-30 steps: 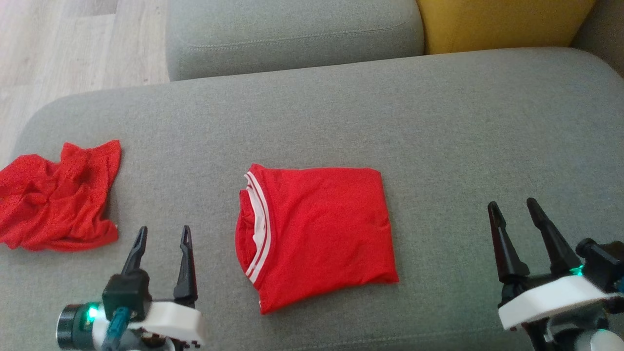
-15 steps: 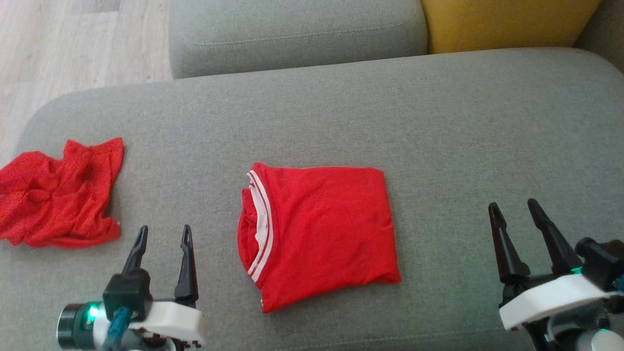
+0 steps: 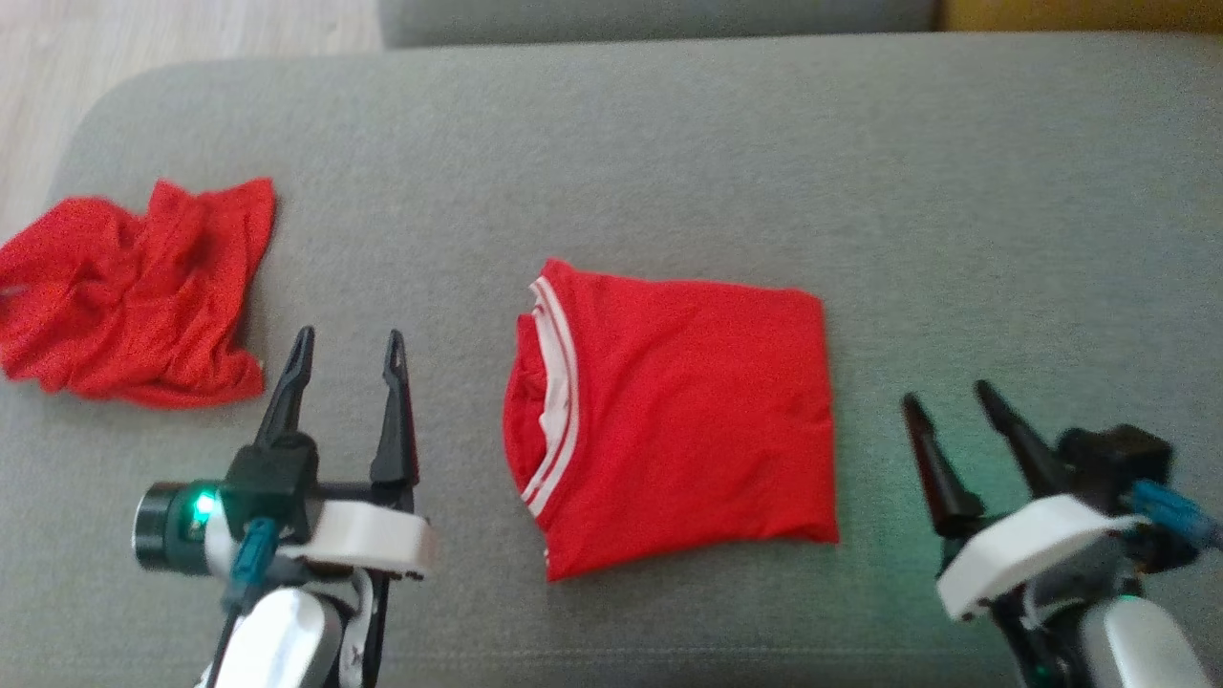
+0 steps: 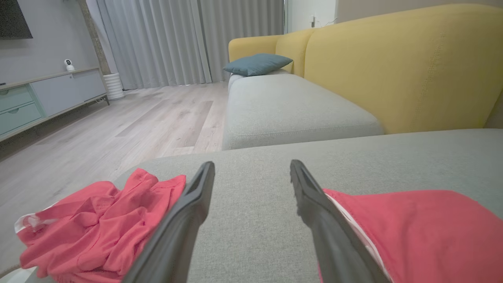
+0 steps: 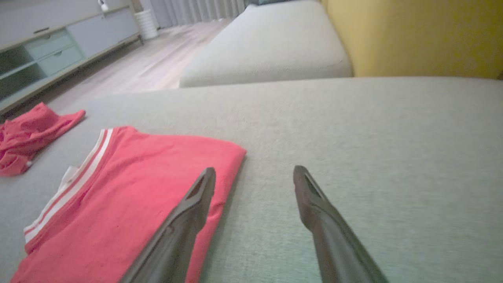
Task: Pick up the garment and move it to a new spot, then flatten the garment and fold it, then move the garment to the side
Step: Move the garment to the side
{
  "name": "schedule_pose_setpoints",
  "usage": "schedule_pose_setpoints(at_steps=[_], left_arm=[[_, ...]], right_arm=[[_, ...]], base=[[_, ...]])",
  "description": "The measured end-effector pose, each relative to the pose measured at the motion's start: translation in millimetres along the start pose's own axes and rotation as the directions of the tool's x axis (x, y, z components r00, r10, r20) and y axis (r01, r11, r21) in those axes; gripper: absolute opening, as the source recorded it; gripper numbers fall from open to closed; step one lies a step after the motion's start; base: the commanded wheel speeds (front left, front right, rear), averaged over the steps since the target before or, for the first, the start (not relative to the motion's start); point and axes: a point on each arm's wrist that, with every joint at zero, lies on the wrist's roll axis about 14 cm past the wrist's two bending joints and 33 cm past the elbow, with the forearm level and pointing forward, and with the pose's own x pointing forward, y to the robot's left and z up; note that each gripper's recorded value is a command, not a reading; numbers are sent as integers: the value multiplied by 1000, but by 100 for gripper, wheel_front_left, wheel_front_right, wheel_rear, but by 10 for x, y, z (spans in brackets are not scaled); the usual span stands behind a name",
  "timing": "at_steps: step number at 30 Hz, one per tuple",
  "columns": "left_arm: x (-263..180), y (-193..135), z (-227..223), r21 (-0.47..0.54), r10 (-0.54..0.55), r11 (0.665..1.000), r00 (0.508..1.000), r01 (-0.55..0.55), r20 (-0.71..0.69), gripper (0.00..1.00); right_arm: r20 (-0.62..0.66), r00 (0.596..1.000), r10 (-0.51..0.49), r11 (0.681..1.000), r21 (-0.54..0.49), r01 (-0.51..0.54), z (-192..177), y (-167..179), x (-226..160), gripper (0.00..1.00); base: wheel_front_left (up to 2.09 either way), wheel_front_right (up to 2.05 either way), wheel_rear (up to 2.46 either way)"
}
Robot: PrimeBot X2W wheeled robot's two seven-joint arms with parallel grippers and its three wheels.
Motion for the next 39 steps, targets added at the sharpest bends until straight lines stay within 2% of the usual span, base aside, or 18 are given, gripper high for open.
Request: schedule_pose_setpoints(at_steps=[8,15,16,17,18,25,30,35,39], left_arm=[[164,118,-37,16,39,999,999,-39,6,100],[218,137,-31,25,46,999,999,-47,14,100],[217,141,-29,27,47,998,999,-48,17,100],[216,135,-24,29,43,999,999,-44,19,100],[218,134,-11,30,44,999,999,-45,24,100],[277,64,115,31,25,999,997,-27,73,100],[382,-115,98,20,-36,999,996,35,81,100],[528,-551,23,-1,-171,985,982,171,86,100],[685,-887,47,-15,-268,962,956,272,118,100]], right_arm=[[-232,966,111,994,48,-102,-710,332,414,100],[-288,944,159,986,88,-139,-864,503,669,100],[-289,943,166,985,90,-146,-855,525,705,87],[-287,942,174,984,93,-154,-840,549,734,15],[-285,942,180,983,94,-159,-828,562,752,0],[-241,952,188,982,41,-183,-706,505,728,0],[-195,970,145,988,-19,-151,-528,231,657,0],[-215,976,19,995,-95,-40,-502,-367,421,0],[-213,970,-115,981,-178,78,-358,-958,254,0]], base=[[0,0,0],[0,0,0],[0,0,0],[0,0,0],[0,0,0],[0,0,0],[0,0,0],[0,0,0],[0,0,0]])
